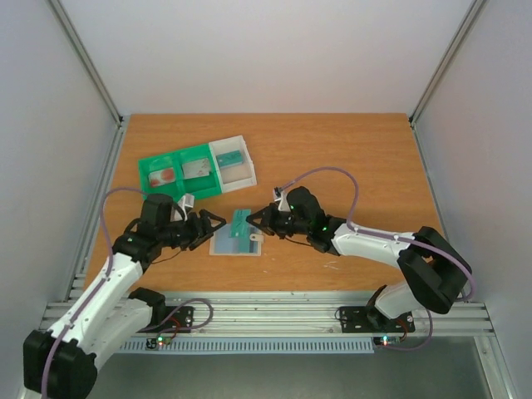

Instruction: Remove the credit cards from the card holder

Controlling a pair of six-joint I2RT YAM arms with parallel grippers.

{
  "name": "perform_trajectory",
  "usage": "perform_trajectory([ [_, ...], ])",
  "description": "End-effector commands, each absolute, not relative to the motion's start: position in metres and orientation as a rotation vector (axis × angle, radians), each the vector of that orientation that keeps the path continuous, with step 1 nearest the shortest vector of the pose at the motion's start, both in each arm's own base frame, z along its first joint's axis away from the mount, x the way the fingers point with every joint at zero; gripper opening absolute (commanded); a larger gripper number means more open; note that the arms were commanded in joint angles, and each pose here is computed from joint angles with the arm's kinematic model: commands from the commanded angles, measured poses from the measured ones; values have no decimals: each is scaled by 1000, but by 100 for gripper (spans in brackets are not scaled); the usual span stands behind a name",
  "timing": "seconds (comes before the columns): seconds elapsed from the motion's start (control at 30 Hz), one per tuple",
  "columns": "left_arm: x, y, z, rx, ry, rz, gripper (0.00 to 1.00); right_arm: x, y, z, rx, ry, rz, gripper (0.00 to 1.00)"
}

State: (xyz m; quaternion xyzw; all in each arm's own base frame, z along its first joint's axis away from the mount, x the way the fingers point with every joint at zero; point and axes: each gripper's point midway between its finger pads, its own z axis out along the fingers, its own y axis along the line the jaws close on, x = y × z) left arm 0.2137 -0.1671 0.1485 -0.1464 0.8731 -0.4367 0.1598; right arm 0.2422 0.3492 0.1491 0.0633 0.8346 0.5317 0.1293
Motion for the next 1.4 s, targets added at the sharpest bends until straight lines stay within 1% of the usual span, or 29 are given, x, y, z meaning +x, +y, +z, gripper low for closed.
perform_trajectory([
  [0.0, 217, -180, 197, -381, 2310, -1449, 71, 244, 358, 195, 188, 2262, 1692, 1],
  [0.23, 217, -188, 234, -375, 2168, -1612, 52, 243, 362, 222, 211, 2121, 1832, 1],
  [0.4, 215, -187, 235, -411, 2153, -1630, 47, 243, 361, 230, 213, 2088, 1862, 1],
  [0.5, 214, -186, 227, -438, 2165, -1620, 47, 242, 360, 230, 216, 2084, 1867, 1],
  [0.67, 213, -187, 220, -459, 2182, -1630, 53, 242, 360, 235, 216, 2060, 1878, 1],
  [0.73, 213, -188, 224, -449, 2168, -1645, 53, 244, 360, 237, 219, 2052, 1879, 1],
  [0.8, 213, -189, 228, -441, 2150, -1661, 49, 244, 360, 238, 221, 2047, 1880, 1],
  [0.87, 214, -189, 229, -450, 2149, -1662, 48, 243, 361, 239, 220, 2039, 1884, 1],
  [0.93, 213, -189, 226, -463, 2166, -1653, 49, 242, 360, 240, 222, 2034, 1879, 1],
  [1.1, 212, -188, 215, -499, 2195, -1635, 55, 242, 352, 237, 238, 2038, 1831, 1],
  [1.23, 209, -187, 208, -516, 2228, -1617, 53, 241, 352, 239, 237, 2030, 1833, 1],
  [1.37, 209, -187, 211, -511, 2219, -1625, 53, 240, 351, 240, 239, 2026, 1829, 1],
])
